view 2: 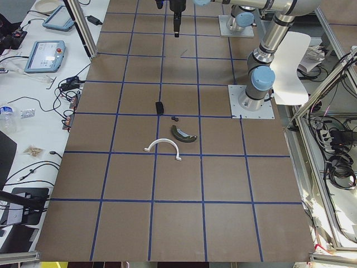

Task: Place bearing gear from tray to pile

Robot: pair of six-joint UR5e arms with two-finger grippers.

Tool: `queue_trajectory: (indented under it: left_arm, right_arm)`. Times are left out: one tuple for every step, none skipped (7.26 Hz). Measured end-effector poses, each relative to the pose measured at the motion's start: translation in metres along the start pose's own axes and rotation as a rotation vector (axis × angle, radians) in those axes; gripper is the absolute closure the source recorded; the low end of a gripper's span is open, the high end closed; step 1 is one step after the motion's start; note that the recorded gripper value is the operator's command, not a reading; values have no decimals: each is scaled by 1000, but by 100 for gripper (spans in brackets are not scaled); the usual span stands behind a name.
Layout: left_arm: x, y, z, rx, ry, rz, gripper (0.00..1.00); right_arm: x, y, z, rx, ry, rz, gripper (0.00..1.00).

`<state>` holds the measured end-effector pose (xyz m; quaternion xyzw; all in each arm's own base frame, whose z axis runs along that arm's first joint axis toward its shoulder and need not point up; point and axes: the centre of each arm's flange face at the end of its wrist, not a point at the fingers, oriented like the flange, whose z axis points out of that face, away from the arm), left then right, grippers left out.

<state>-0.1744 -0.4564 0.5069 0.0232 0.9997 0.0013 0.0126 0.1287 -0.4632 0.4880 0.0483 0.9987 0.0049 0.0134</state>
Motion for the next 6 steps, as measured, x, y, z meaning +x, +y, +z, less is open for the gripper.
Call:
queue_trajectory:
  left_arm:
    - [-1,-2,-3,8,15,-22,0]
    - [-3,-3,-5,13,28,-49,0]
    - [-6,-3,-7,15,30,-63,0]
    - [-7,-2,-8,17,25,-64,0]
    - [-7,-2,-9,18,24,-63,0]
    - [-7,-2,-9,19,23,-62,0]
  right_arm:
    - [0,0,0,0,0,-3,0]
    - [1,1,-1,2,1,-4,0]
    - [1,2,-2,3,1,-5,0]
    - [1,2,-2,3,1,-5,0]
    - [1,3,-2,3,0,-4,0]
    - [1,3,-3,4,0,-3,0]
